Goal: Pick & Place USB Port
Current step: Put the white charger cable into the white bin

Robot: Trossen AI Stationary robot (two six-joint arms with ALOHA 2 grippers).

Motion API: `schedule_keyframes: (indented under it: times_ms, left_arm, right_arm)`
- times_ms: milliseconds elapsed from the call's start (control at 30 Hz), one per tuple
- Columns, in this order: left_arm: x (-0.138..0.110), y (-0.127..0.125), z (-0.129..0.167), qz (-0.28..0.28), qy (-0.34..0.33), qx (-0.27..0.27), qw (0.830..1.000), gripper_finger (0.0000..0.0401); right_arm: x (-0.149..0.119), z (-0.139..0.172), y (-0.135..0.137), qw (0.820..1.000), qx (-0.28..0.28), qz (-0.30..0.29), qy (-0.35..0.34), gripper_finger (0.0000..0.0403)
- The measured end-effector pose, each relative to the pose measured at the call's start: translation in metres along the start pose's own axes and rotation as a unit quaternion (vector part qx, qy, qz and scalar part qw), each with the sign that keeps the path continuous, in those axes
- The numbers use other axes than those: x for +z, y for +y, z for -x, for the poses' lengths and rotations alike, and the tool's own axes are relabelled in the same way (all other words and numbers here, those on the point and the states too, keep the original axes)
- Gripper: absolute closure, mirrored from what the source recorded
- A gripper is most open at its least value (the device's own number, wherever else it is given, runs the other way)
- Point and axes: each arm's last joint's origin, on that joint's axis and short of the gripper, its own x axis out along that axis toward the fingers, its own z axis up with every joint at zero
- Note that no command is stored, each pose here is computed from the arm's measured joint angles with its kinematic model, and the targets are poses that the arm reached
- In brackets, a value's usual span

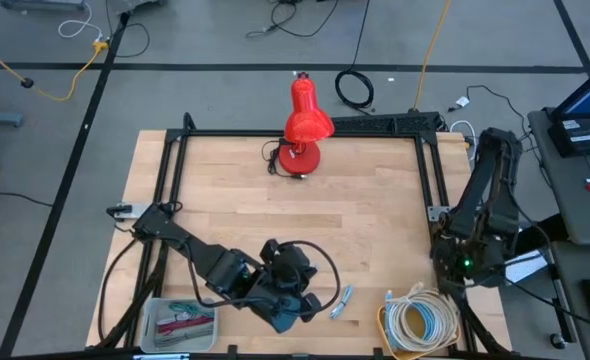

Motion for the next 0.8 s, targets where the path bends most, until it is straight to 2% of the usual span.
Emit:
schedule_keyframes:
  times_ms: [167, 333, 467, 567, 667, 733, 800]
  left_arm:
    - [0.0, 0.0, 0.0, 0.001, 0.0, 0.0, 1.0, 0.0384]
    - [0.008, 0.006, -0.007, 0.006, -0.003, 0.015, 1.0, 0.0385]
    - [0.016, 0.021, -0.016, 0.03, 0.004, 0.056, 0.998, 0.0385]
    - [0.022, 0.041, -0.024, 0.06, 0.022, 0.119, 0.991, 0.0385]
    - [0.03, 0.066, -0.033, 0.065, 0.069, 0.183, 0.978, 0.0385]
    - [0.037, 0.079, -0.039, 0.04, 0.113, 0.198, 0.973, 0.0385]
    - [0.044, 0.085, -0.051, 0.003, 0.153, 0.174, 0.973, 0.0385]
  right_arm:
    - [0.008, 0.013, -0.017, 0.999, -0.025, -0.013, -0.039, 0.0207]
    - [0.015, 0.026, -0.019, 0.995, 0.006, -0.008, -0.104, 0.0212]
    - [0.022, 0.045, -0.012, 0.981, 0.038, -0.001, -0.192, 0.0213]
    - [0.027, 0.064, 0.0, 0.96, 0.081, 0.014, -0.269, 0.0213]
    - [0.03, 0.085, 0.017, 0.929, 0.134, 0.038, -0.342, 0.0215]
    - [0.03, 0.098, 0.033, 0.907, 0.165, 0.068, -0.381, 0.0216]
    - [0.029, 0.109, 0.051, 0.882, 0.194, 0.112, -0.415, 0.0216]
